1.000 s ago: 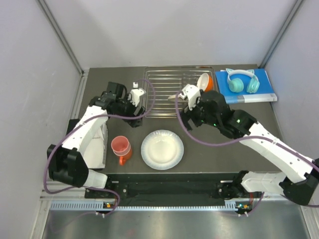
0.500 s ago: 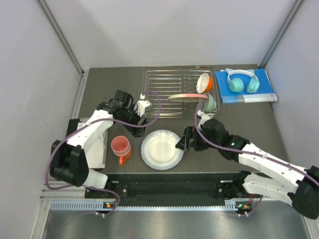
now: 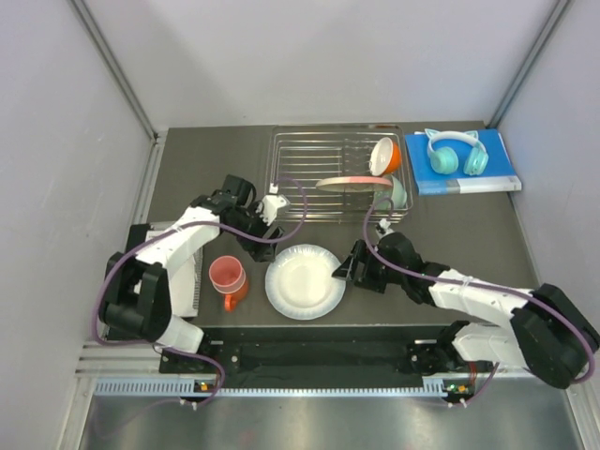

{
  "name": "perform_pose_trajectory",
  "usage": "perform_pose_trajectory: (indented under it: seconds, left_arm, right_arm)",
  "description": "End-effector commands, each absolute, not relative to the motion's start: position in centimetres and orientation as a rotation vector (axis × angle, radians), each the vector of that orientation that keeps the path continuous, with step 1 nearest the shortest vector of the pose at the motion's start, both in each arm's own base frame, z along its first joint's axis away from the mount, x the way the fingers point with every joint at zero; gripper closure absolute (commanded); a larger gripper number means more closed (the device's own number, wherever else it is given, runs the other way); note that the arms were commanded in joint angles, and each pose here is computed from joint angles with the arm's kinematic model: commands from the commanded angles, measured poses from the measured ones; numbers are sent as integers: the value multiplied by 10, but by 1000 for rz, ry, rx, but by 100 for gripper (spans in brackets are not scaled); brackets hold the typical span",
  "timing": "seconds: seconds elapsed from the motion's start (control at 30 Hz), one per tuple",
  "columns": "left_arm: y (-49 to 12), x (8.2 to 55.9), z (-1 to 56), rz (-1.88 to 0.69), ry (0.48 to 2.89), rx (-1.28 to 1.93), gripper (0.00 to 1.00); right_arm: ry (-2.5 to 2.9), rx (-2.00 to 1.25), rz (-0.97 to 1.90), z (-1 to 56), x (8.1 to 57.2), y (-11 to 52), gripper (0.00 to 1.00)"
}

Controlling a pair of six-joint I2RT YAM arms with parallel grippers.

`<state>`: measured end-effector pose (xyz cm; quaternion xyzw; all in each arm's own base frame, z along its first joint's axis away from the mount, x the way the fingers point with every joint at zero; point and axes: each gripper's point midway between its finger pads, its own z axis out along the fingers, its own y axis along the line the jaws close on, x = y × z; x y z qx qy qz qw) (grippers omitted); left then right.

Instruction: Load the mixed dishes into the dish rack

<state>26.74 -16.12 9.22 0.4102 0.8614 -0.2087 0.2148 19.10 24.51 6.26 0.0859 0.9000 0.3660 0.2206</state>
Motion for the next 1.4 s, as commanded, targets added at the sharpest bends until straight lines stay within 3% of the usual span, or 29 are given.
perform_pose_trajectory:
  seconds: [0.0, 0.4, 0.6, 0.7, 0.73, 0.93, 1.13, 1.23, 1.37]
  left_arm:
    - [-165, 270, 76, -552, 2353, 1248, 20]
    - [-172, 270, 53, -565, 2362, 1304, 23]
    - [-178, 266, 53, -591, 2356, 1285, 25]
    - [-181, 262, 52, -597, 2352, 1284, 25]
    - [-182, 262, 53, -596, 2351, 1281, 25]
    - [-181, 272, 94, -539, 2324, 1219, 25]
    - [-179, 310, 233, -397, 2056, 1052, 16]
    - [-162, 329, 270, -377, 2033, 918, 14]
    - [-133, 379, 248, -285, 2059, 656, 15]
  right_arm:
    - [2372, 315, 1141, 71, 214, 265, 19]
    - [2493, 270, 1075, 49, 209, 285, 47]
    - [2503, 251, 1091, 47, 205, 295, 72]
    - [2502, 244, 1100, 48, 204, 298, 90]
    - [2504, 242, 1101, 48, 204, 299, 100]
    - [2460, 195, 1082, 62, 206, 296, 100]
    - [2450, 81, 986, 76, 202, 283, 100]
    - [2450, 36, 963, 81, 199, 279, 100]
    - [2411, -85, 942, 103, 199, 282, 100]
